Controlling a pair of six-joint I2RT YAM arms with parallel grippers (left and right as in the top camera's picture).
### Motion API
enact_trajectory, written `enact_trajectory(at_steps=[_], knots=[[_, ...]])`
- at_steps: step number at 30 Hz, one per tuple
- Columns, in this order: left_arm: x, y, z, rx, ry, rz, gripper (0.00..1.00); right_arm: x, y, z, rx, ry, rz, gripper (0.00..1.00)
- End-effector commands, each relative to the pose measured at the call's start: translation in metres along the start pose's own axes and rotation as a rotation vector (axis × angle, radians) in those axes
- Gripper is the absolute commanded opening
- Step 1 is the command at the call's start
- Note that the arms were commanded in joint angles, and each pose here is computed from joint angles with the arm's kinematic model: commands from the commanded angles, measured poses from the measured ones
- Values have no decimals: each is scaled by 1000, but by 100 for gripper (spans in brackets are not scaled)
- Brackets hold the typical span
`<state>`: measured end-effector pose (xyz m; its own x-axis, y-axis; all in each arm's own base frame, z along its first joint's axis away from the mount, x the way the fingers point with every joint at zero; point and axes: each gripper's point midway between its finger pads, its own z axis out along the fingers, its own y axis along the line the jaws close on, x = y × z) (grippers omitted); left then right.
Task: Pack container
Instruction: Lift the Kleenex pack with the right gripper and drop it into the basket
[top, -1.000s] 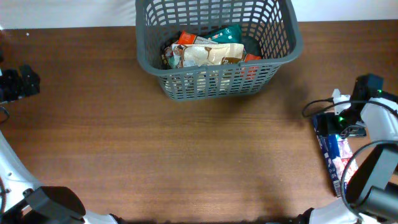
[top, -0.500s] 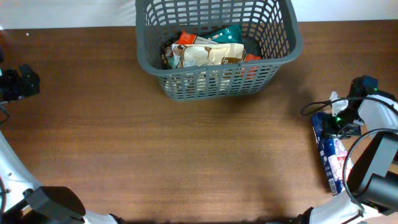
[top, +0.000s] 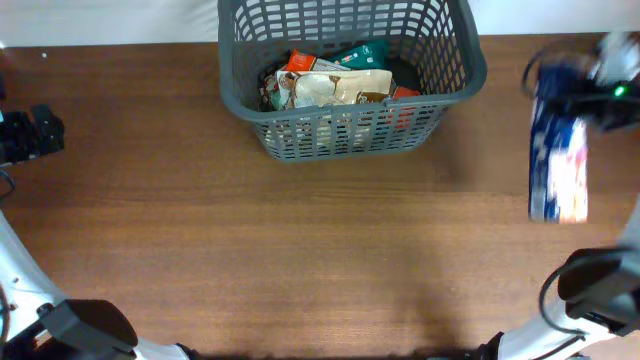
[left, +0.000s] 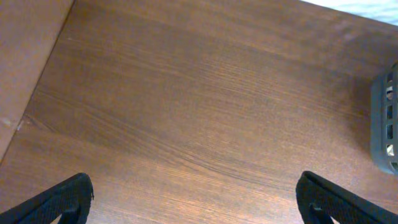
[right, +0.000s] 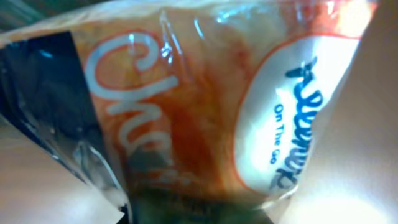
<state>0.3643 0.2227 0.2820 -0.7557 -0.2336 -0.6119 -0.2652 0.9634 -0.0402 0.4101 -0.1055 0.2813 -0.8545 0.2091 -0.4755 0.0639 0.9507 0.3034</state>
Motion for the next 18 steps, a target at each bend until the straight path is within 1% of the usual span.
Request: enact_trajectory(at_steps=[1, 3, 5, 6, 9, 11, 13, 15, 18], knots=[[1, -1, 0, 9, -1, -12, 99, -48, 94, -92, -303, -292, -121, 4], [1, -1, 0, 10, -1, -12, 99, -61, 133, -136, -338, -426, -256, 4], [1, -1, 0, 9, -1, -12, 99, -65, 168, -168, -353, -532, -379, 4], [1, -1, 0, 10, -1, -12, 99, -65, 186, -181, -367, -576, -442, 4], [1, -1, 0, 10, -1, -12, 99, -52, 247, -209, -424, -691, -709, 4], [1, -1, 0, 10, -1, -12, 99, -40, 279, -209, -454, -716, -856, 4], [1, -1, 0, 10, -1, -12, 99, -33, 300, -198, -445, -708, -937, 4], [1, -1, 0, 9, -1, -12, 99, -29, 317, -176, -414, -680, -1014, 4], [1, -1, 0, 10, -1, -12, 99, -26, 334, -129, -325, -618, -1185, 4]])
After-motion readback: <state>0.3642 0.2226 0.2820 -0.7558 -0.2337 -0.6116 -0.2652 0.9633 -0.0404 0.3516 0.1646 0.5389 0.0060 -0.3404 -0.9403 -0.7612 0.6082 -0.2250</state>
